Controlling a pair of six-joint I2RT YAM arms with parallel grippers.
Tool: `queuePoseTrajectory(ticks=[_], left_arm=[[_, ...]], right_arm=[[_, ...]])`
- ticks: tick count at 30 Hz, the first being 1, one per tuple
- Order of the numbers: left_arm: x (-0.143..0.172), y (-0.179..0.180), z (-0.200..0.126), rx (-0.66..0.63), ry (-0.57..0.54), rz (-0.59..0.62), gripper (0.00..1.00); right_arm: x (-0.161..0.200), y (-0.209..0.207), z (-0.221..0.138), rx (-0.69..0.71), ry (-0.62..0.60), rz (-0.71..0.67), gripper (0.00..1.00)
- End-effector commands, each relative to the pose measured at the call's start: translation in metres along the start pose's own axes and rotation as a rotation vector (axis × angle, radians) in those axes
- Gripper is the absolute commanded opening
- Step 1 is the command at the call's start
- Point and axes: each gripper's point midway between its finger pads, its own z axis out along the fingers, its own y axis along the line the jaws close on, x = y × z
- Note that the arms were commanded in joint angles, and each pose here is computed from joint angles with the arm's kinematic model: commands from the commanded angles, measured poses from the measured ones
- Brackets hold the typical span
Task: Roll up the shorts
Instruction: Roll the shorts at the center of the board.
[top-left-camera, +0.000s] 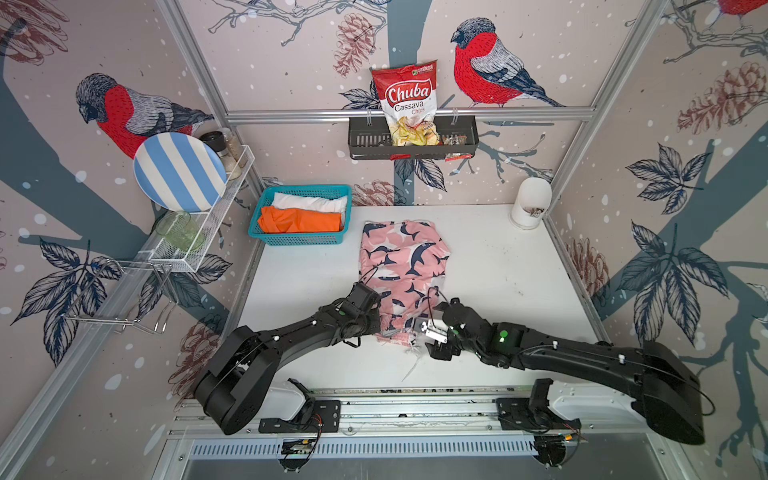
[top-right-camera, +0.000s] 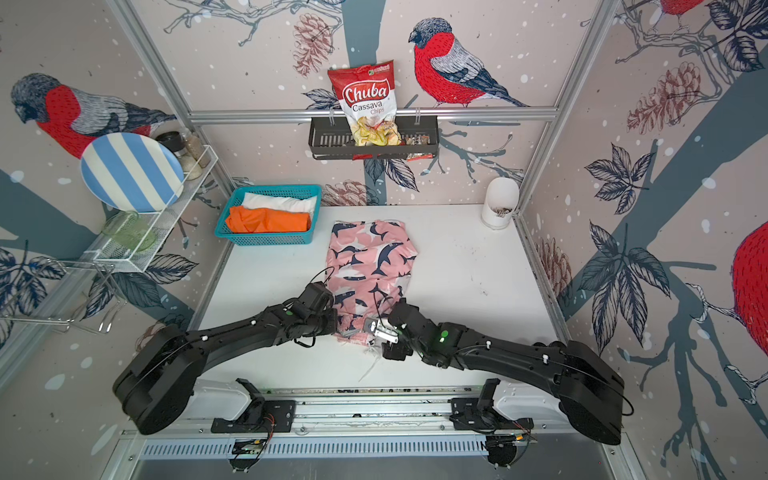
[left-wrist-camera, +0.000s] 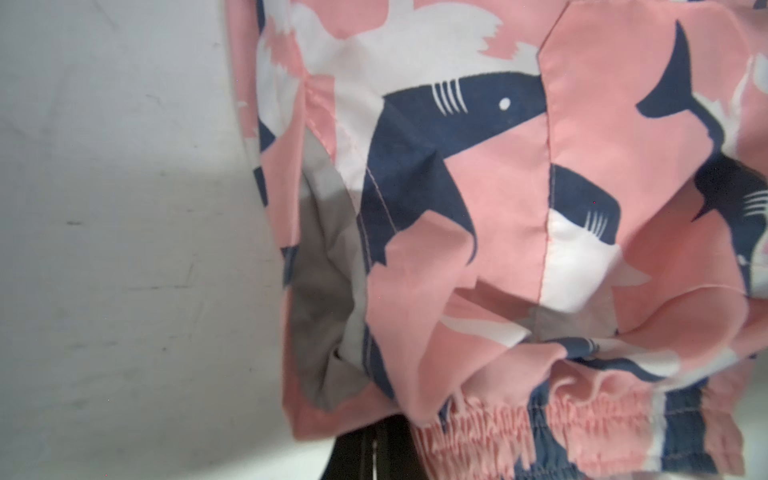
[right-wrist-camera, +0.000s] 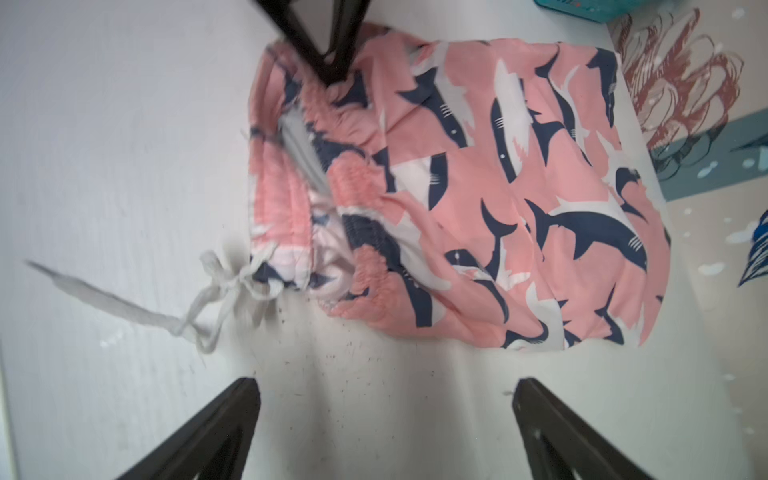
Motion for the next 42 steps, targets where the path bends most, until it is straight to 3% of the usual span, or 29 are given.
queuePoseTrajectory(ticks=[1,5,11,18,20,23,25,29,32,36,42], left_arm=[[-0.002,-0.005,0.004,0.031,0.021,0.037,0.00],[0.003,-0.004,0.008,0.051,0.062,0.035,0.00],[0.003,-0.004,0.016,0.072,0.099,0.023,0.00],[0.004,-0.004,0.021,0.077,0.124,0.022,0.00],[0.005,-0.003,0.020,0.078,0.125,0.020,0.00],[0.001,-0.004,0.015,0.082,0.112,0.015,0.00],[-0.003,-0.006,0.009,0.092,0.095,0.012,0.00],[-0.013,-0.011,-0.010,0.111,0.041,0.008,0.16],[-0.022,-0.012,-0.028,0.103,-0.003,-0.002,0.30],[-0.038,-0.015,-0.063,0.105,-0.087,-0.019,0.47],[-0.052,-0.014,-0.103,0.114,-0.200,-0.059,0.56]], right_arm=[[0.002,-0.027,0.006,0.224,0.020,-0.310,1.00],[-0.007,-0.027,0.014,0.281,-0.047,-0.395,1.00],[-0.025,-0.002,0.039,0.238,-0.128,-0.473,1.00],[-0.030,0.006,0.059,0.321,-0.136,-0.579,0.99],[-0.033,0.003,0.060,0.346,-0.137,-0.572,0.83],[-0.039,0.009,0.060,0.325,-0.155,-0.578,0.42],[-0.046,0.013,0.059,0.284,-0.171,-0.533,0.30],[-0.053,0.017,0.061,0.175,-0.129,-0.386,0.00],[-0.069,0.031,0.050,0.024,-0.160,-0.253,0.00],[-0.096,0.039,0.029,-0.231,-0.238,0.042,0.00],[-0.104,0.035,0.030,-0.568,-0.230,0.420,0.00]])
